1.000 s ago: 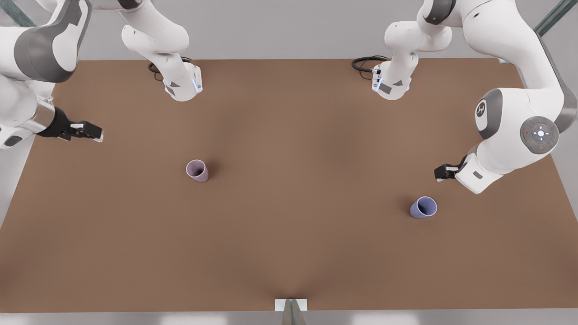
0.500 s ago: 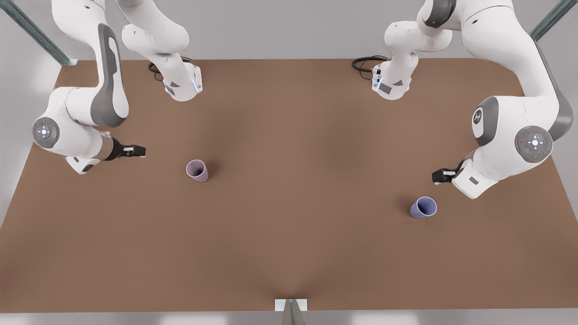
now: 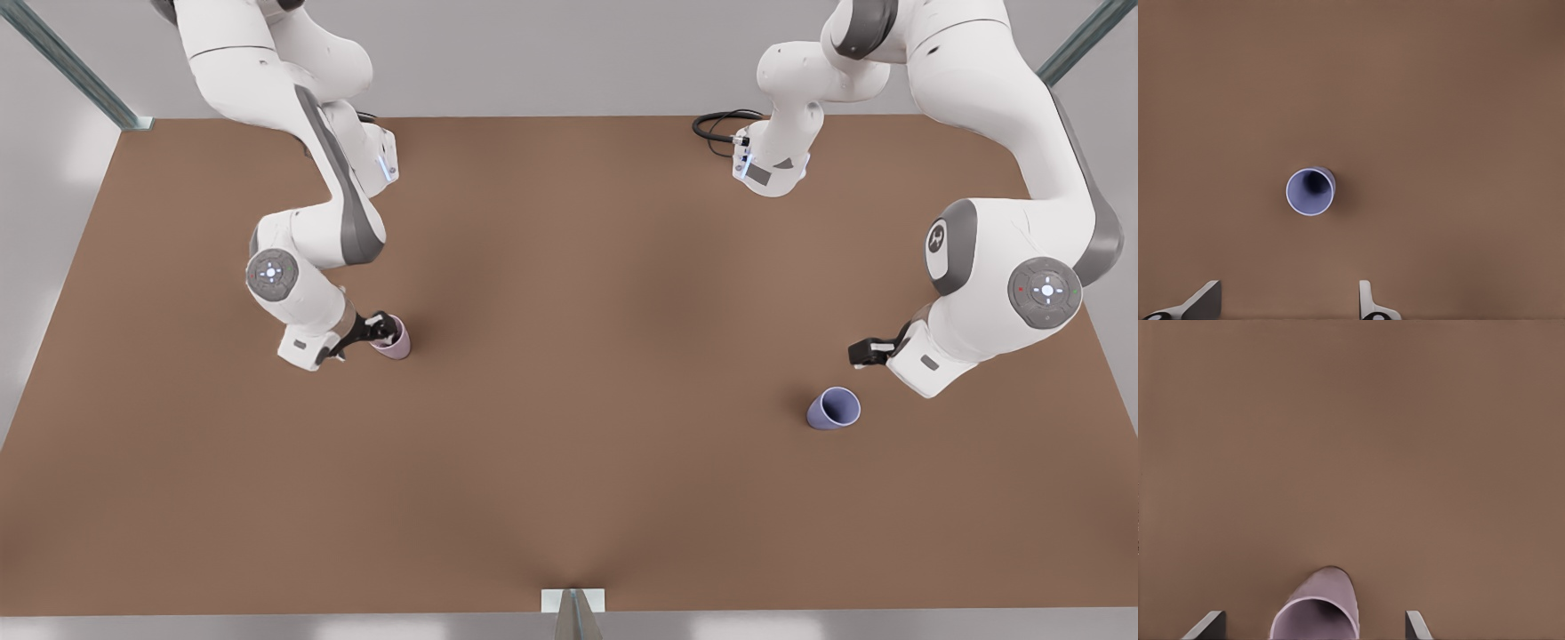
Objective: Stack the cups, with the pink cup at the bottom and the purple cup at the top
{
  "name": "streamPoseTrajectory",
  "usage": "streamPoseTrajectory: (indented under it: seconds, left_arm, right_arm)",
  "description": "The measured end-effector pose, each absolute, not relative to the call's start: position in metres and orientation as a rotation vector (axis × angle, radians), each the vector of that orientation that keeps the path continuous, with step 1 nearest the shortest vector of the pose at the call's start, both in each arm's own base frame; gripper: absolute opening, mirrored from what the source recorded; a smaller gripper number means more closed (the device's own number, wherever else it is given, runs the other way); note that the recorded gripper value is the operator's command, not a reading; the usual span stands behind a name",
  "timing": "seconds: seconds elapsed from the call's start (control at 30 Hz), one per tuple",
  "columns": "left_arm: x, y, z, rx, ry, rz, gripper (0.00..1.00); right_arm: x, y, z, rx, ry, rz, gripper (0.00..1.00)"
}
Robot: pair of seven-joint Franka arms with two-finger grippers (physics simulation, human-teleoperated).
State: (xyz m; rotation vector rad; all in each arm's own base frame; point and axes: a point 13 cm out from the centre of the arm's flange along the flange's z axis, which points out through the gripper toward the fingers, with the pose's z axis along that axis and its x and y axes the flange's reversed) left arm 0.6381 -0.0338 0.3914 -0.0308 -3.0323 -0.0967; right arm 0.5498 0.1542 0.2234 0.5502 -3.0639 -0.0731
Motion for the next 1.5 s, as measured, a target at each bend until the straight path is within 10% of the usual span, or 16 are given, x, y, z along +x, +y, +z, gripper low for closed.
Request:
streamPoseTrajectory:
  seconds: [0.63,1.07,1.33,1.5]
  left_arm:
    - [0.644,-0.033,0.379,-0.029,-3.030,-0.097,1.00]
    - [0.648,-0.033,0.373,-0.027,-3.033,-0.098,1.00]
    - [0.650,-0.032,0.372,-0.021,-3.041,-0.097,1.00]
    - [0.659,-0.012,0.348,0.028,-3.034,-0.104,1.00]
  right_arm:
    - [0.494,0.108,0.128,0.496,-3.056,-0.047,0.98]
    - [0.498,0.115,0.093,0.538,-3.056,-0.045,0.21]
    - [0.541,0.148,0.168,0.619,-3.149,-0.072,0.21]
    - [0.582,0.362,0.257,0.922,-3.184,-0.180,0.21]
